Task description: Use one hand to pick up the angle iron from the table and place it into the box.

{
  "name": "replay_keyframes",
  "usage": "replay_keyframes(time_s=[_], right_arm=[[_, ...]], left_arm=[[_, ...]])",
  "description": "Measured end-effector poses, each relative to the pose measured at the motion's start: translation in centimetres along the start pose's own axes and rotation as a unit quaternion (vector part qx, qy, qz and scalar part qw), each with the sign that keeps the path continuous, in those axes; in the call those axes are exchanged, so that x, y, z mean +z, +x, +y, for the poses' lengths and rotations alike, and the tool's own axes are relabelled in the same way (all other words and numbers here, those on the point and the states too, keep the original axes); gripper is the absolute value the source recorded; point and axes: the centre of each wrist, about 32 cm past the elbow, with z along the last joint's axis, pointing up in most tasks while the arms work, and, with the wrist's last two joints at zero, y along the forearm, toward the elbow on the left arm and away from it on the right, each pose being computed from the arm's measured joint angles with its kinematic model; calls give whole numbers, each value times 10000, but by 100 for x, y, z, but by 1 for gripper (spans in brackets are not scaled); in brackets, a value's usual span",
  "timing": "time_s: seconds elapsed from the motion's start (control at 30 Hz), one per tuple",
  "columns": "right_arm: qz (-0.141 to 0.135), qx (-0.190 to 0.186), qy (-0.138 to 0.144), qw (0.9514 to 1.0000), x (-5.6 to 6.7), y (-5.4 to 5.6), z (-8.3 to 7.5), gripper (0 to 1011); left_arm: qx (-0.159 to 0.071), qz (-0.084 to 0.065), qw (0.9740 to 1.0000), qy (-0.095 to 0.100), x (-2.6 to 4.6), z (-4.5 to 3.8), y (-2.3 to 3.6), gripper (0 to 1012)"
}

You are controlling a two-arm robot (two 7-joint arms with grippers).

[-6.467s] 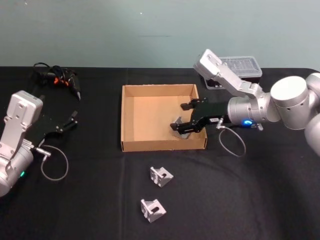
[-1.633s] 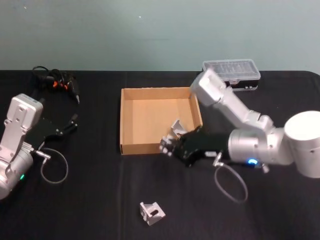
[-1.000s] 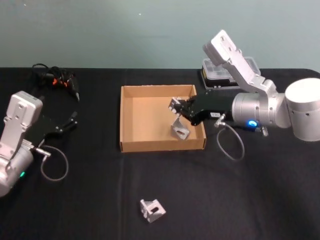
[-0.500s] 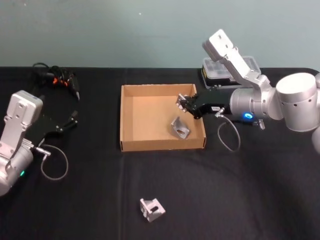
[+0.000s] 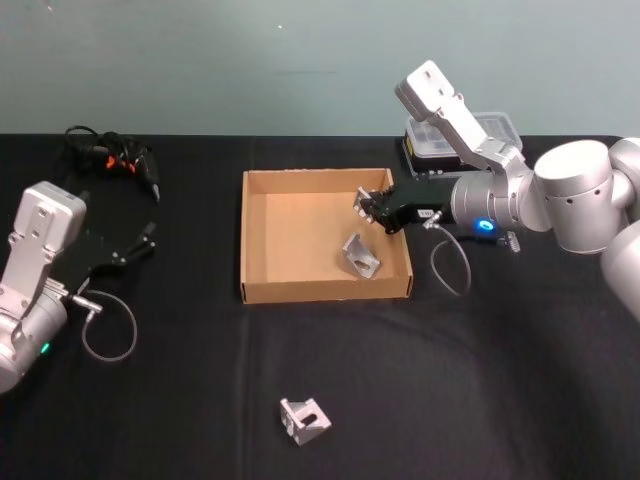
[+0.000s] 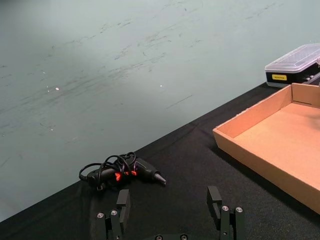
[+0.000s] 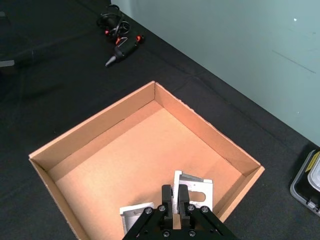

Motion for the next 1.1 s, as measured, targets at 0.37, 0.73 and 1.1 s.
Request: replay_keyframes(time_s=[0.37, 0.73, 1.1], right_arm=[[19, 52, -65, 10000, -18, 34, 98, 80], [47, 69, -56, 9999, -49, 39, 121, 274], [-14, -119, 234, 9997, -24, -40, -60, 618]], left_arm=[[0, 0, 10000, 1, 0, 0, 0, 1011], [0, 0, 10000, 1, 0, 0, 0, 1011], [0, 0, 10000, 0, 0, 0, 0, 1011]])
